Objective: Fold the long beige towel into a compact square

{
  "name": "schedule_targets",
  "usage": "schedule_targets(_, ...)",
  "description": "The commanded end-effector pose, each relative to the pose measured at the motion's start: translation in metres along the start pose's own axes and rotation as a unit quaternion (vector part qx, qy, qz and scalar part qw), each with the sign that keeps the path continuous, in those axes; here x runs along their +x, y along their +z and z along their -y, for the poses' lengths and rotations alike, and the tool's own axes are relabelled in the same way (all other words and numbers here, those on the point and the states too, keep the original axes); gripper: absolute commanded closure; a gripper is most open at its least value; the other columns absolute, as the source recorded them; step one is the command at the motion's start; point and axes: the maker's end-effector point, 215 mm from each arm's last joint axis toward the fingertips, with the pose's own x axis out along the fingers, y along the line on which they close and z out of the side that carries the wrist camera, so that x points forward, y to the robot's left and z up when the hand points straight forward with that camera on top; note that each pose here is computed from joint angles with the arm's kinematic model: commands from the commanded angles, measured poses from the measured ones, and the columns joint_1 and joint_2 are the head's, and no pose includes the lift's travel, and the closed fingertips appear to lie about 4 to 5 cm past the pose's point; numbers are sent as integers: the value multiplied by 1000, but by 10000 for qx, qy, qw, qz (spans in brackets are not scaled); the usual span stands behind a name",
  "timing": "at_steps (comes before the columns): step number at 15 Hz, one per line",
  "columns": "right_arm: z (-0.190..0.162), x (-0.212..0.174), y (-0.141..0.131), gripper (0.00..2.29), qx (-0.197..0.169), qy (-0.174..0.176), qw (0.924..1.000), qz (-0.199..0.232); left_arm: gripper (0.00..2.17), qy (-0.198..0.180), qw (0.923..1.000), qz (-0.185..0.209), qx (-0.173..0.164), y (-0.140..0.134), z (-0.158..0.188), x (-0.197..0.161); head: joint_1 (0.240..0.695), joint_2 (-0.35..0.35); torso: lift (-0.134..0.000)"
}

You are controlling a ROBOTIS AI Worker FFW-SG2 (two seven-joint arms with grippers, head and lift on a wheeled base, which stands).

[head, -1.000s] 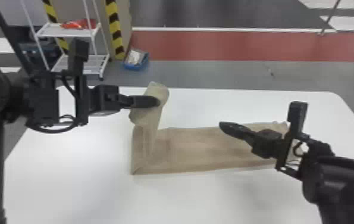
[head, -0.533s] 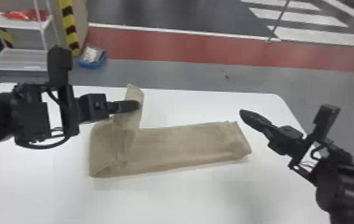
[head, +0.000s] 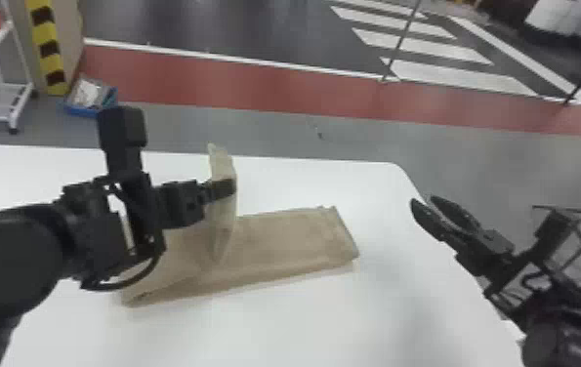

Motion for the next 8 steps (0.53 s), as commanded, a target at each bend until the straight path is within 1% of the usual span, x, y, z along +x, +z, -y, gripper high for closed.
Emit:
schedule_targets(1,6,-3,0,70,-47,-49,9999,117,1744,-55,9999,-75,52,-9,11,4,668,-350,-124)
schedule_targets(3,10,-4,-2,70,-31,-77,9998,168,1740,-119,9999,-51,71,-5,19,3,670,-350,-124)
schedule_targets(4,11,-4,-4,70,-29,-80,9998,169,1740,-86,9998,-32,150,-1,23,4,670,-350,-124)
schedule_targets(6,11,-6,-6,70,-4,-79,9998,162,1740,28,9995,-93,303,-6,22,10,666,-350,-124)
schedule_targets(8,15,-13,-4,70,-8,-103,9996,249,1740,30,9992,-232,330,-20,22,18,665,-350,-124)
